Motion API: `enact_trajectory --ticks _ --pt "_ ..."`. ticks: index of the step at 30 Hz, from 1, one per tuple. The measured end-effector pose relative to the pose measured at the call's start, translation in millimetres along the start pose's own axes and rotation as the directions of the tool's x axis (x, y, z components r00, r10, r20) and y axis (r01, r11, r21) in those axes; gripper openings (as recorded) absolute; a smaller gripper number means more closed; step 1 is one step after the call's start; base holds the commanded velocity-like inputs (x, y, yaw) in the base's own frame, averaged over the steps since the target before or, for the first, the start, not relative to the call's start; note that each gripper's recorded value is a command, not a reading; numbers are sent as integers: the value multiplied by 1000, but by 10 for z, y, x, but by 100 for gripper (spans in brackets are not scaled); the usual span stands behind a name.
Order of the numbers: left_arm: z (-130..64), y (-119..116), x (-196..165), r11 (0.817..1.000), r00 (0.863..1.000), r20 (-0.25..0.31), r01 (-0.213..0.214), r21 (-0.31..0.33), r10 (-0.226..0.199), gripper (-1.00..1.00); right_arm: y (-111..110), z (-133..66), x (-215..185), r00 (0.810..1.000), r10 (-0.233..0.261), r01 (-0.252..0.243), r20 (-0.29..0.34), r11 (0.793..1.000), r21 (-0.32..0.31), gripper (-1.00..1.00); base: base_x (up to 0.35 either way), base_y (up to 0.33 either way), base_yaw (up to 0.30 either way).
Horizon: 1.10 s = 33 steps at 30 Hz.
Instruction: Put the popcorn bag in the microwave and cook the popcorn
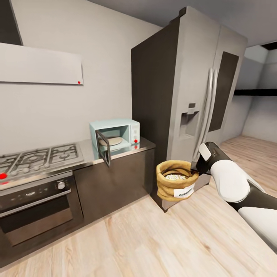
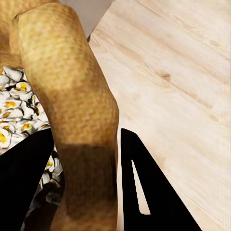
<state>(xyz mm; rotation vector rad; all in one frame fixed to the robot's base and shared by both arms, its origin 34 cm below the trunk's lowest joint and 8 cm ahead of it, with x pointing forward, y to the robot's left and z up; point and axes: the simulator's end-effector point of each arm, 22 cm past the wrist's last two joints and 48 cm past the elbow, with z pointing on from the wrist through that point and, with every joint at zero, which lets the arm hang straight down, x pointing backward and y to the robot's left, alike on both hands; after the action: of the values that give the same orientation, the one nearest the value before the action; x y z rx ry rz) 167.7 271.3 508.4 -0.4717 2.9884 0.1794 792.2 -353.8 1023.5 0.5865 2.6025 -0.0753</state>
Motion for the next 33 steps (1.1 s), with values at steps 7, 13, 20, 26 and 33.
enact_trajectory --ticks 7,13,20,26,33 --pt "1 8 -16 1000 1000 6 11 -2 -11 100 11 15 8 1000 -3 3 -2 1000 1 -100 130 -103 21" --pt "1 6 -16 1000 1000 6 13 -3 -13 100 26 19 15 1000 -5 5 -4 1000 -1 -100 3 -3 245" --pt "0 -7 -18 1000 1000 8 3 0 -3 100 38 17 19 1000 -6 6 -4 1000 -2 -100 0 -226 269" --pt "0 -7 -18 1000 1000 8 1 0 -1 100 65 17 30 1000 -10 10 -6 1000 -4 -100 0 -278 269" --pt "0 -8 -18 1000 1000 8 1 0 -1 100 91 18 42 1000 -15 15 -7 1000 -5 -100 0 -278 269"
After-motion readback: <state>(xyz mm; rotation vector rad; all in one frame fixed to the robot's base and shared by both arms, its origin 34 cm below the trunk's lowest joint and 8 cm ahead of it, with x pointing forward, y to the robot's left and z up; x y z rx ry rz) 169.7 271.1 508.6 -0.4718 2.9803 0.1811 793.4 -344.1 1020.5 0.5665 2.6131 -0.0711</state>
